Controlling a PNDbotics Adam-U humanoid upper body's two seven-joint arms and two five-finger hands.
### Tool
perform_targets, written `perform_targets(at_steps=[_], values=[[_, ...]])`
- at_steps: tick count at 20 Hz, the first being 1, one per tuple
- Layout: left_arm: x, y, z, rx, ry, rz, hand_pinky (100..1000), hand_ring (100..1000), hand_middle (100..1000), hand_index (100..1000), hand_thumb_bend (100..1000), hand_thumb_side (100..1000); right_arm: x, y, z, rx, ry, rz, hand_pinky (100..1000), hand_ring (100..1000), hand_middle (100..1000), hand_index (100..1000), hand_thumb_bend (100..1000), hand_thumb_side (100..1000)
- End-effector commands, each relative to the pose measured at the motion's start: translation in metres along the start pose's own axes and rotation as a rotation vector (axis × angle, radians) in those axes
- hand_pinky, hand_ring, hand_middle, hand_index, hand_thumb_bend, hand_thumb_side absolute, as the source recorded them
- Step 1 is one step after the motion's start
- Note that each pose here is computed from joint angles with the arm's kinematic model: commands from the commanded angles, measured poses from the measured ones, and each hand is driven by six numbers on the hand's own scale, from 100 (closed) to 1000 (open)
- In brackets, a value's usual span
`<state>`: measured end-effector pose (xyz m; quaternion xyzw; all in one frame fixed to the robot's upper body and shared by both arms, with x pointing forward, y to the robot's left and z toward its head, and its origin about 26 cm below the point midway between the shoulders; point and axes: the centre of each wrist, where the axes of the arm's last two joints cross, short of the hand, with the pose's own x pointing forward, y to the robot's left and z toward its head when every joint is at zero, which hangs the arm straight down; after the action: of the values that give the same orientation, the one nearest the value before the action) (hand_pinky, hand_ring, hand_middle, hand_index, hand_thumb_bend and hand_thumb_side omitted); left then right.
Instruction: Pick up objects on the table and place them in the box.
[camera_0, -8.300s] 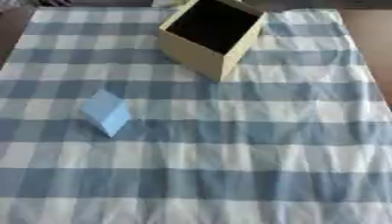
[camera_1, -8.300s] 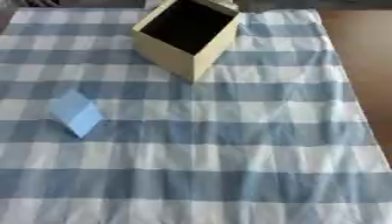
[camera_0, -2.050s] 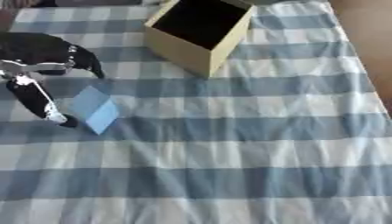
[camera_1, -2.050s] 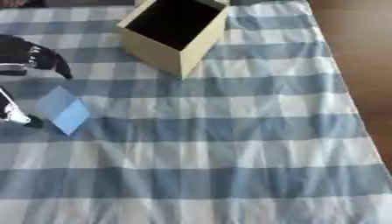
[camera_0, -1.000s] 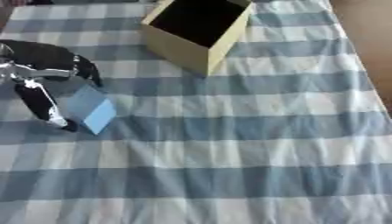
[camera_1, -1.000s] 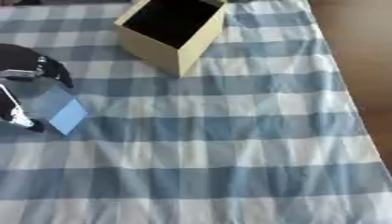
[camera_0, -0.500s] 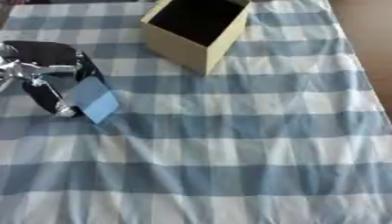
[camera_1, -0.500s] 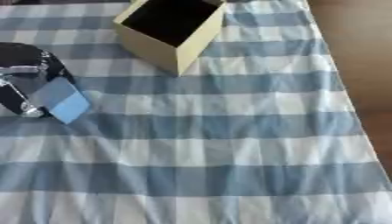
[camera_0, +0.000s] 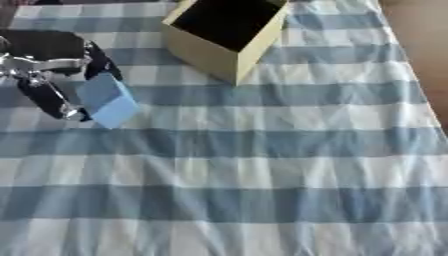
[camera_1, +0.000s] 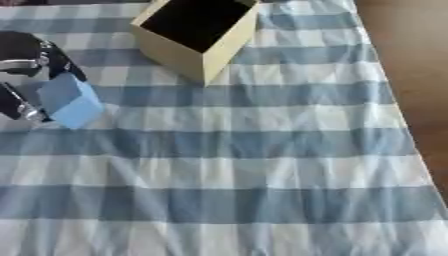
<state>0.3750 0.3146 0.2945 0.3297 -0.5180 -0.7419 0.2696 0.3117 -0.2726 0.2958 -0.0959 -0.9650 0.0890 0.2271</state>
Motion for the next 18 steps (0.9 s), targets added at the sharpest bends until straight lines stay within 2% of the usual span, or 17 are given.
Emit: perform_targets(at_steps=[1,10,18], values=[[-0.001,0.029,0.019,0.049,0.034,-0.036,383,551,497,559,160,119,0.009,-0.004,-0.006,0.003,-0.038,0.015,734,750,718,848,100,951],[0.007,0.067,0.021,0.203,0.011,0.003,348,532,491,546,100,100,0.01,-0.004,-0.008,0.011,-0.047,0.016,734,749,719,848,100,953],[0.003,0.101,-0.008,0.403,0.012,0.118,318,502,515,558,100,112,0.012,0.0,-0.012,0.028,-0.063,0.004,735,749,719,848,100,949]])
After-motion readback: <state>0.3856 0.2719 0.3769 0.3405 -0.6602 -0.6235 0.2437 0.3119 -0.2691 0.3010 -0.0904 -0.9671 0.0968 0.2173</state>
